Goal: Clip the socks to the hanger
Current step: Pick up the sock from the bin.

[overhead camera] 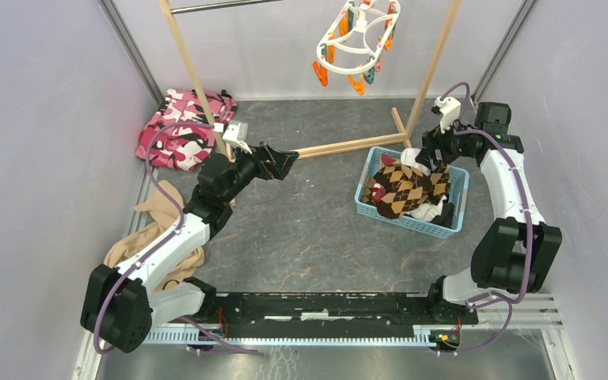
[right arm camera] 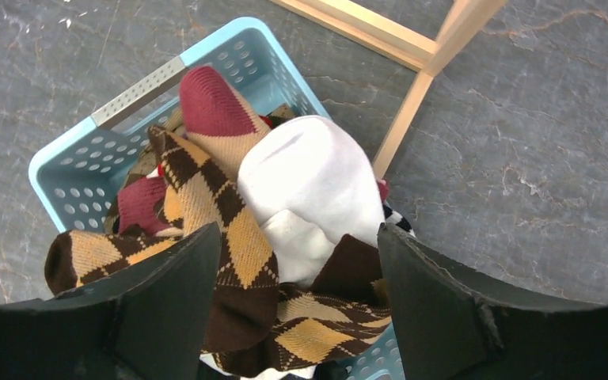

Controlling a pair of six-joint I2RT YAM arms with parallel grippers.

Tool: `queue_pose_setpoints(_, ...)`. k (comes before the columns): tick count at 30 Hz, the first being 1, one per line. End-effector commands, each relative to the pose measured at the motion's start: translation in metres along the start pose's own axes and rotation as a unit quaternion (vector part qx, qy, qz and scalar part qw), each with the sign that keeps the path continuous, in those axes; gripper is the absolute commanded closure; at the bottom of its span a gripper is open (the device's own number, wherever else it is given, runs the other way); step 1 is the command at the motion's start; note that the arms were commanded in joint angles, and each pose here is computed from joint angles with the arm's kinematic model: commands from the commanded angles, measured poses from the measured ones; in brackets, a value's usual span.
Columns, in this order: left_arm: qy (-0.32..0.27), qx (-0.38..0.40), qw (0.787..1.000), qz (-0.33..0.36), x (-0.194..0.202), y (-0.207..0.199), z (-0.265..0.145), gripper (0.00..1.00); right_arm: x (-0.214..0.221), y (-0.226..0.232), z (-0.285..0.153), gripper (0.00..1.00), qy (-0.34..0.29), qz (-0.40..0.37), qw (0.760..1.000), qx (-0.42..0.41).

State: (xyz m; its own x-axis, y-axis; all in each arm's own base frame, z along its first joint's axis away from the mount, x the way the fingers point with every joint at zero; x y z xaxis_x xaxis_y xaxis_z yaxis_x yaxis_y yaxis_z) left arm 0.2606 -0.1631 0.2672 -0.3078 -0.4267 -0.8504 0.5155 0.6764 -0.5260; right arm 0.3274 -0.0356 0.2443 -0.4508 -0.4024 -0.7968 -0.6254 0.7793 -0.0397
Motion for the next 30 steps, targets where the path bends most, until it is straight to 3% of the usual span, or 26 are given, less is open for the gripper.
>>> queue_pose_setpoints(1, -0.012, 0.007, 1.000, -0.025, -0.012, -0.007, 0.013, 0.00, -0.011, 0.019, -0.009, 0.23, -0.015, -0.062, 0.997, -0.043)
queue_pose_setpoints(7, -0.003, 0.012, 0.999, -0.031, -0.014, -0.009, 0.018, 0.01, -0.008, 0.054, 0.007, 0.30, 0.016, -0.124, 0.988, -0.088)
queue_pose_setpoints(17, -0.001, 0.017, 0.999, -0.050, -0.012, -0.011, 0.017, 0.01, -0.013, 0.059, 0.034, 0.40, 0.065, -0.151, 0.986, -0.040)
queue_pose_setpoints(20, -0.003, 0.018, 0.998, -0.054, -0.013, -0.012, 0.017, 0.01, -0.012, 0.062, 0.041, 0.50, 0.073, -0.153, 0.985, -0.044)
queue_pose_setpoints(28, -0.003, 0.029, 0.997, -0.064, -0.010, -0.014, 0.011, 0.02, -0.016, 0.062, 0.030, 0.97, 0.074, -0.164, 0.983, -0.030)
queue_pose_setpoints(30, -0.009, 0.039, 0.997, -0.063, -0.010, -0.016, 0.009, 0.03, -0.022, 0.060, 0.021, 1.00, 0.062, -0.164, 0.984, -0.026)
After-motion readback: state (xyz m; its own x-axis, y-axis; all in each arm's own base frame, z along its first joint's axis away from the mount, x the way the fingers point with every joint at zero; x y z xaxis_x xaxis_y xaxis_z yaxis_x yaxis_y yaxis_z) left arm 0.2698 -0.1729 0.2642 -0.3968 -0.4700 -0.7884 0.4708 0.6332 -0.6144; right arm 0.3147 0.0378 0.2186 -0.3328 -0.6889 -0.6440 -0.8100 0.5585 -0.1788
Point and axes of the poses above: each gripper's point midway between its finger pads, its own z axis out along the fingers, its own y axis along the line the jaws close on, x = y × z, the point moved 9 cm from there along -z, back along the fingers, and after that the axes turned 4 degrees about -z, right-handed, at the moved point
